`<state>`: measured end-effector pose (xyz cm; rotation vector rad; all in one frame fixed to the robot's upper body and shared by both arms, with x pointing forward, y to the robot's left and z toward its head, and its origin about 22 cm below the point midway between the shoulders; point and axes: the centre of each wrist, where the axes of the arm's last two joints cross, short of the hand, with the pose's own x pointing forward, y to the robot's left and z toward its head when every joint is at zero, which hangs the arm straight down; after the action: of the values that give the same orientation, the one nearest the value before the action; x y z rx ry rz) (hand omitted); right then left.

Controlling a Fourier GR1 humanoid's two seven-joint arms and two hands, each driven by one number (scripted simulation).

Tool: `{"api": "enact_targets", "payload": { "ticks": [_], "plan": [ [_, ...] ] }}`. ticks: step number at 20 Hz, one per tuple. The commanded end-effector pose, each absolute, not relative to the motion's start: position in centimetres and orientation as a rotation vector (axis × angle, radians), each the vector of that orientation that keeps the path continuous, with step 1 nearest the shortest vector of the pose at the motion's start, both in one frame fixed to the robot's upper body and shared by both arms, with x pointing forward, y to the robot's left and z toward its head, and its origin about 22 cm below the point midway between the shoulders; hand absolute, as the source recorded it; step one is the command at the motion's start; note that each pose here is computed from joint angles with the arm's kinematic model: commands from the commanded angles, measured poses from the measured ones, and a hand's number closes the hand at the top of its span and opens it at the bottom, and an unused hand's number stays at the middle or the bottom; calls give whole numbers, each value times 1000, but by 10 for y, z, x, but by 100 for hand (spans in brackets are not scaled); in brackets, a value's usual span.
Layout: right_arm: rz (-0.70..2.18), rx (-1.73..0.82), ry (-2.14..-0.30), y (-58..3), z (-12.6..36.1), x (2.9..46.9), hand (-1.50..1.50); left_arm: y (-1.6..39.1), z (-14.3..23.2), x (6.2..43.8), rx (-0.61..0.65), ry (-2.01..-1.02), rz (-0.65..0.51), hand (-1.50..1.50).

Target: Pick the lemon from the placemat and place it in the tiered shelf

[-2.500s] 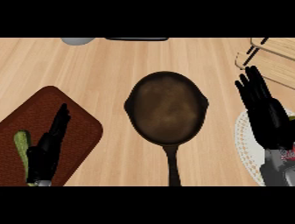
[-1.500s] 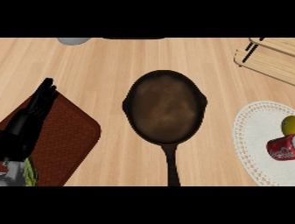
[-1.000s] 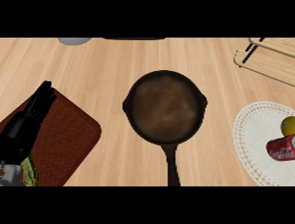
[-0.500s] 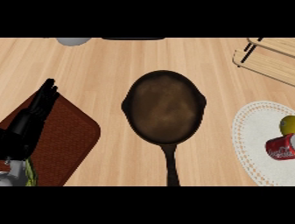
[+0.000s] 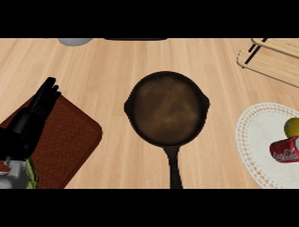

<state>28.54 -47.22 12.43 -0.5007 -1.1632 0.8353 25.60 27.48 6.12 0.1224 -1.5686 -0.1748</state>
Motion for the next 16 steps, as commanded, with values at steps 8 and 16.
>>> {"api": "enact_targets", "payload": {
  "ticks": [8, 16],
  "plan": [
    [961, -461, -974, -458, 112, 290, -150, 272, 72, 241, 125, -1568, -167, 0],
    [1037, -564, -871, -449, 95, 299, -150, 279, 61, 247, 114, -1550, -169, 0]
  ]
}}
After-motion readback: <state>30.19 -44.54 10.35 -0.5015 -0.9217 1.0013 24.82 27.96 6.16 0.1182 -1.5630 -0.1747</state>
